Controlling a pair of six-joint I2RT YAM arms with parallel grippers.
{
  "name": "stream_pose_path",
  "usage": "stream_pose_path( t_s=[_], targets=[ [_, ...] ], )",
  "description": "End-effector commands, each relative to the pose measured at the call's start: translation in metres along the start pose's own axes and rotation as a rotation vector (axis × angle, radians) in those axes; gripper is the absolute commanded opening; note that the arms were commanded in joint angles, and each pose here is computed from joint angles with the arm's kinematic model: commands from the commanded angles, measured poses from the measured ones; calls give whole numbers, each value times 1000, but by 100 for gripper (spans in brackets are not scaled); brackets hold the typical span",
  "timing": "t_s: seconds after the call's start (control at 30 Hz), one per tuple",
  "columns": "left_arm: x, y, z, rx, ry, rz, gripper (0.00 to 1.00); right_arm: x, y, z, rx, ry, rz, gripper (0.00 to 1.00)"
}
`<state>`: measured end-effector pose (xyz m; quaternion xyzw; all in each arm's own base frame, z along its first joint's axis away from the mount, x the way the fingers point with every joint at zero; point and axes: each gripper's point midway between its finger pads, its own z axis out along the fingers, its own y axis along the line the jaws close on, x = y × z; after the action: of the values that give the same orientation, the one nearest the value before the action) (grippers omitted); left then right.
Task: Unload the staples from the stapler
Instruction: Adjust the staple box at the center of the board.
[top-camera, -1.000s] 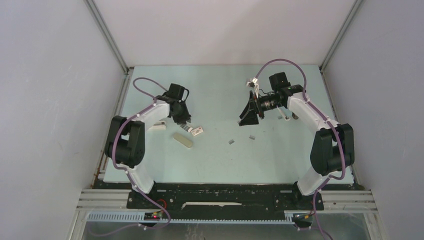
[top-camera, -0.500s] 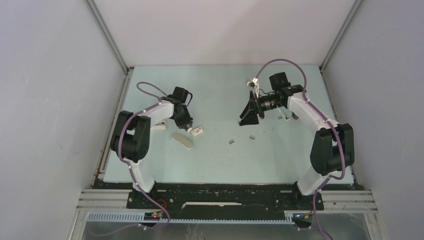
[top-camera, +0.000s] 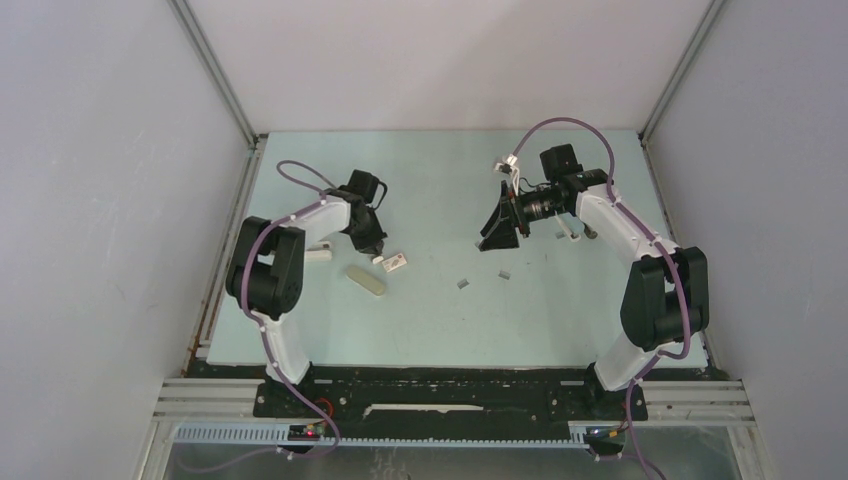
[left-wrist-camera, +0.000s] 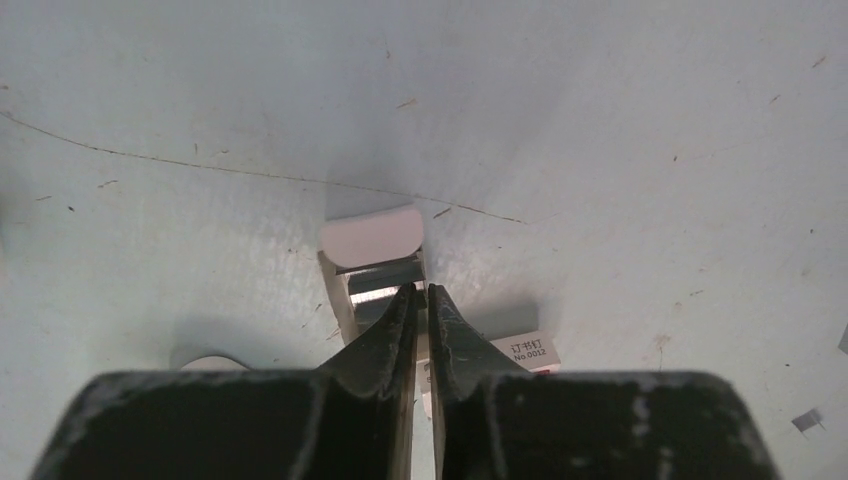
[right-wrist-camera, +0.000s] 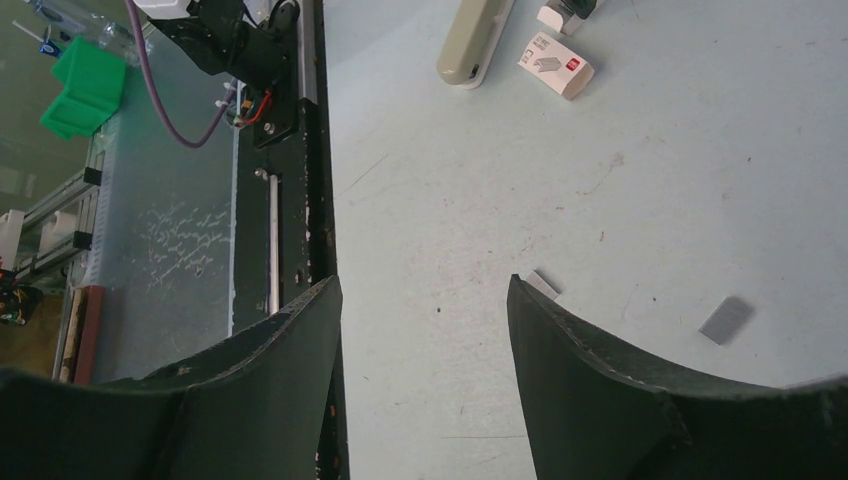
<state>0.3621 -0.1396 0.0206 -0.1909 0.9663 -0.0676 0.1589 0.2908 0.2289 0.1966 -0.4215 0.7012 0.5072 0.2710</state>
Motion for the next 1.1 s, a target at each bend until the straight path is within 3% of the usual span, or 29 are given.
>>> stream_pose_path(
  t_s=[0.0, 0.67, 1.07],
  targets=[
    [-11, -16, -6, 49, -14, 33, 11, -2, -1, -2, -12, -13, -14, 71],
    [28, -104, -9, 298, 132, 299, 9, -2, 0, -4, -11, -17, -12, 71],
    [52, -139, -17, 389, 181, 373, 9, -3, -2, -8, -5, -24, -13, 71]
  ],
)
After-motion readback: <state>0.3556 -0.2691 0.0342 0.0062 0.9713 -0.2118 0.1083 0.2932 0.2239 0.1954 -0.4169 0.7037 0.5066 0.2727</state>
